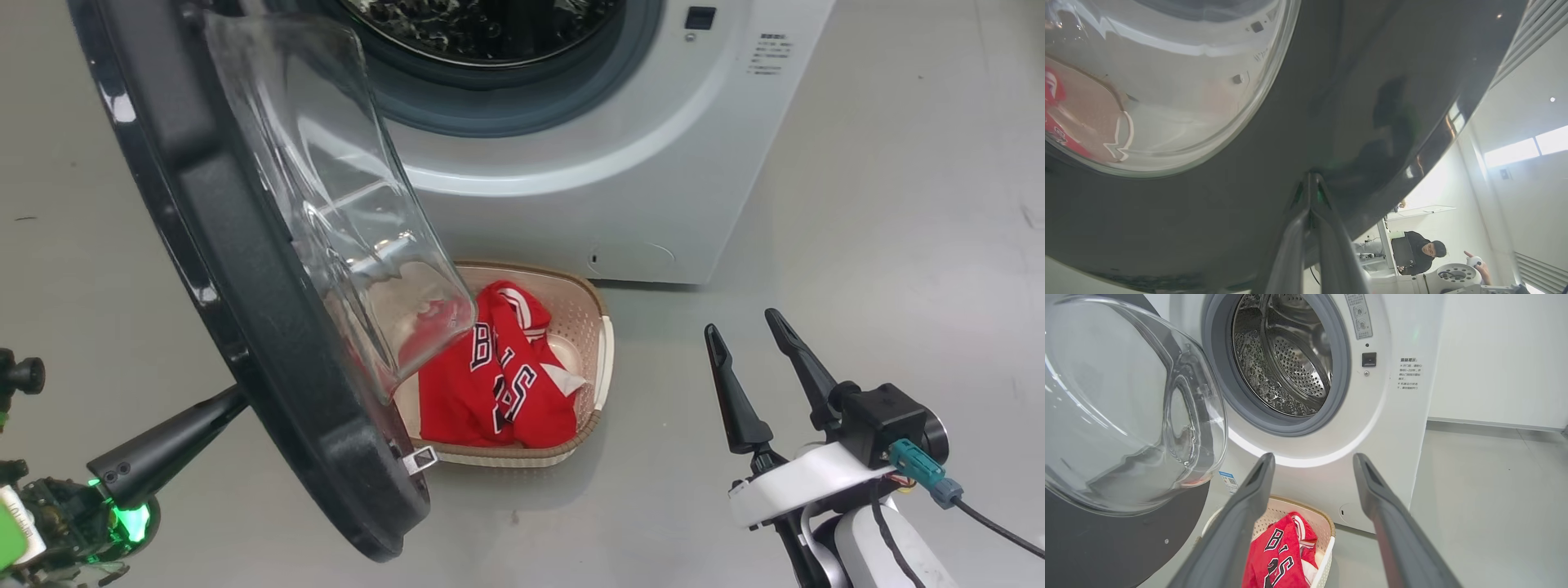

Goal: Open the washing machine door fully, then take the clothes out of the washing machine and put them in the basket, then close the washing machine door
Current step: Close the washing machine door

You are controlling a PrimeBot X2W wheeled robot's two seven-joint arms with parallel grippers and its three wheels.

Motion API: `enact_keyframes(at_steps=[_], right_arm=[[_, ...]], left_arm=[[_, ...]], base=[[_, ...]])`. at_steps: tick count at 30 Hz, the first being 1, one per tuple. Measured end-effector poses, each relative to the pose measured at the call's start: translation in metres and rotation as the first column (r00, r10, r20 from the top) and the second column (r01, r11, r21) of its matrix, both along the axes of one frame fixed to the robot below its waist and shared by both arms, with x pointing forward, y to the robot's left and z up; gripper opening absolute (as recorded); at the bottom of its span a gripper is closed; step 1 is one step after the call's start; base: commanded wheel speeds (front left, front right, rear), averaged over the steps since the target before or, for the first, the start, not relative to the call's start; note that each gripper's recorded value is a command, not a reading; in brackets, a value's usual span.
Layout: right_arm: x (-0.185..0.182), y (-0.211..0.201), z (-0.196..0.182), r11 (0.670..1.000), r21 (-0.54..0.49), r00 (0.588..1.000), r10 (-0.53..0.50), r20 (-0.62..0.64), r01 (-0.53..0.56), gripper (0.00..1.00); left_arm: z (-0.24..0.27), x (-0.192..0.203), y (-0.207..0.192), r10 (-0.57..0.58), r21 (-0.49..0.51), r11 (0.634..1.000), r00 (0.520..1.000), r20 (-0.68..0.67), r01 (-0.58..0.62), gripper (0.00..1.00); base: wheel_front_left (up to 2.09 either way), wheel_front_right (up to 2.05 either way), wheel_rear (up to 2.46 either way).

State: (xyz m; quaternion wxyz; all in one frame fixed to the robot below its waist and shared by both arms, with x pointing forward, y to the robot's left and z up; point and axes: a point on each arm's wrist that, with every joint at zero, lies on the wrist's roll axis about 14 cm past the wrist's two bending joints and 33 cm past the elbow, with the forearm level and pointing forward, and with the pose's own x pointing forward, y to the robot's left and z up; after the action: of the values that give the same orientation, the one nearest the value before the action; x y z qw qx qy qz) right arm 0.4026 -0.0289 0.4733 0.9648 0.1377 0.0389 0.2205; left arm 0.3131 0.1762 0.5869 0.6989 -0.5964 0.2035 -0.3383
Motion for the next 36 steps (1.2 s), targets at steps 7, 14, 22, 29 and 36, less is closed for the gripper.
enact_keyframes(at_steps=[7, 14, 22, 29, 36], right_arm=[[0.003, -0.028, 0.000, 0.996, 0.003, 0.996, -0.087, 0.003, 0.087, 1.00], [0.007, -0.052, -0.004, 0.987, 0.004, 0.987, -0.163, -0.010, 0.163, 1.00], [0.007, -0.075, -0.010, 0.973, -0.005, 0.973, -0.230, -0.025, 0.230, 1.00], [0.006, -0.093, -0.017, 0.958, -0.004, 0.957, -0.286, -0.048, 0.286, 1.00], [0.002, -0.111, -0.024, 0.941, -0.019, 0.939, -0.337, -0.072, 0.337, 1.00]], left_arm=[[-0.008, 0.021, -0.026, -0.100, -0.005, 0.995, 0.995, -0.011, 0.100, 0.00], [-0.013, 0.046, -0.053, -0.169, -0.040, 0.985, 0.986, -0.016, 0.168, 0.00], [-0.018, 0.074, -0.077, -0.220, -0.070, 0.974, 0.975, -0.034, 0.217, 0.00], [-0.028, 0.097, -0.093, -0.242, -0.068, 0.969, 0.969, -0.055, 0.238, 0.00], [-0.038, 0.120, -0.107, -0.251, -0.096, 0.965, 0.964, -0.088, 0.243, 0.00]], base=[[0.00, 0.00, 0.00], [0.00, 0.00, 0.00], [0.00, 0.00, 0.00], [0.00, 0.00, 0.00], [0.00, 0.00, 0.00]])
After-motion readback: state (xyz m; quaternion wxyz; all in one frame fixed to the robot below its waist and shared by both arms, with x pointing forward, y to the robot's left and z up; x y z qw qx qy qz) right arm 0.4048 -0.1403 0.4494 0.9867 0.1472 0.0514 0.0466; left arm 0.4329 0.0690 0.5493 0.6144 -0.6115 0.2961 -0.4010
